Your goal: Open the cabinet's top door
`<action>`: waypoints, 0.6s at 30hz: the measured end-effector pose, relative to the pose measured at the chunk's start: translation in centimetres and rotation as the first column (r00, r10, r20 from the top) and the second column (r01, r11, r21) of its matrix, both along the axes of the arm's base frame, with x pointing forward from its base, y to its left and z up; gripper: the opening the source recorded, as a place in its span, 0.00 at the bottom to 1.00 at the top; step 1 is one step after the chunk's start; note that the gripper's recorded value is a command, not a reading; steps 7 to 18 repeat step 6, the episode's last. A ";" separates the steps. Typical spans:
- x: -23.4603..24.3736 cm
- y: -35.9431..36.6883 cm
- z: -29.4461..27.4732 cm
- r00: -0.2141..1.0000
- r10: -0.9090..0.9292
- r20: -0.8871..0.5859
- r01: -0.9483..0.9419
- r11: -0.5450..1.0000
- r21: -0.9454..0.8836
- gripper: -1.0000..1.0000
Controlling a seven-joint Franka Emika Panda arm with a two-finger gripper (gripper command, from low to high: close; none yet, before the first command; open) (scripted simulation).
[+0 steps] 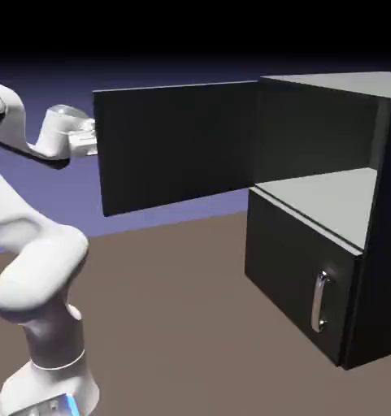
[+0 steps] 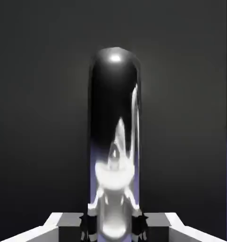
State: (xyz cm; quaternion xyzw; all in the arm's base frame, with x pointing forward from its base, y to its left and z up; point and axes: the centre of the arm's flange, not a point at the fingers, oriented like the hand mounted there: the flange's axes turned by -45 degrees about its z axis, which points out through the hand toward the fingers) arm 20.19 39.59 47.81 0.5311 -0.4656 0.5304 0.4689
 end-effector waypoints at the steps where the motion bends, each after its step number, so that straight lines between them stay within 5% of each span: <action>1: 0.0 0.2 0.0 1.000 -0.003 0.000 0.003 1.000 0.000 0.00; 18: 0.5 2.5 0.2 0.998 -0.056 0.004 0.056 0.998 0.002 0.00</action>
